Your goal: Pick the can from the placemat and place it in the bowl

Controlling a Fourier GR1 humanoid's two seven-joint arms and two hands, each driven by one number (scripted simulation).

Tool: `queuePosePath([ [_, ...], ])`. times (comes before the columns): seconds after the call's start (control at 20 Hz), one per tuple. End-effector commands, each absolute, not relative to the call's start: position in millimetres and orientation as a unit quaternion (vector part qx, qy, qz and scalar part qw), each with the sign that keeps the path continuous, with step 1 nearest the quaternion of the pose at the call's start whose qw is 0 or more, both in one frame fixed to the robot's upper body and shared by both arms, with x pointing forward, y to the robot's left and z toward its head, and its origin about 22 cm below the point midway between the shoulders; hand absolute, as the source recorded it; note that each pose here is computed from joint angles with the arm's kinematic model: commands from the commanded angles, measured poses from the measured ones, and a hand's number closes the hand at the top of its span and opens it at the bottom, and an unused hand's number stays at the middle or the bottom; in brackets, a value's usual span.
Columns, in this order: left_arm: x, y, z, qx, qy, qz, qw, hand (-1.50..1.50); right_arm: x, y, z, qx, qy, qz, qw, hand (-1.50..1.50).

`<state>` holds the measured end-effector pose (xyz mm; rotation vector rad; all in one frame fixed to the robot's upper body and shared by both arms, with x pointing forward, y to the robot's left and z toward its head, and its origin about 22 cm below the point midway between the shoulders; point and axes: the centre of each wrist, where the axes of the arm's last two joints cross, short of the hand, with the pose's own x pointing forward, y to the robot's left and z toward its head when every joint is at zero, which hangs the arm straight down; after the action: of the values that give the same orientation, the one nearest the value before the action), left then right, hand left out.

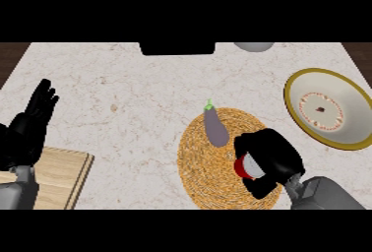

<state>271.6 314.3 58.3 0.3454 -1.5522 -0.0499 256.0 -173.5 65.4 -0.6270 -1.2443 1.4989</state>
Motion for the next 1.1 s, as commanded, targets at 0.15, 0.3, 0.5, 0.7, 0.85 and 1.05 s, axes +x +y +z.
queuePosePath([
  [0.15, 263, 329, 58, 0.162, -0.695, -0.014, 0.701, 0.00, 216, -236, 138, -0.287, -0.636, 0.606, 0.382, 1.50],
  [0.3, 267, 326, 64, 0.175, -0.694, -0.006, 0.698, 0.00, 209, -251, 165, -0.313, -0.706, 0.516, 0.370, 1.50],
  [0.5, 260, 317, 44, 0.161, -0.697, -0.010, 0.699, 0.00, 197, -283, 199, -0.304, -0.743, 0.450, 0.392, 1.50],
  [0.7, 275, 306, 70, 0.153, -0.699, -0.018, 0.698, 0.00, 195, -326, 226, -0.327, -0.737, 0.413, 0.423, 1.50],
  [0.85, 278, 315, 74, 0.150, -0.701, -0.031, 0.697, 0.00, 205, -357, 232, -0.324, -0.734, 0.393, 0.448, 1.50],
  [1.05, 285, 315, 65, 0.144, -0.708, -0.039, 0.690, 0.00, 237, -387, 215, -0.303, -0.741, 0.366, 0.475, 1.50],
])
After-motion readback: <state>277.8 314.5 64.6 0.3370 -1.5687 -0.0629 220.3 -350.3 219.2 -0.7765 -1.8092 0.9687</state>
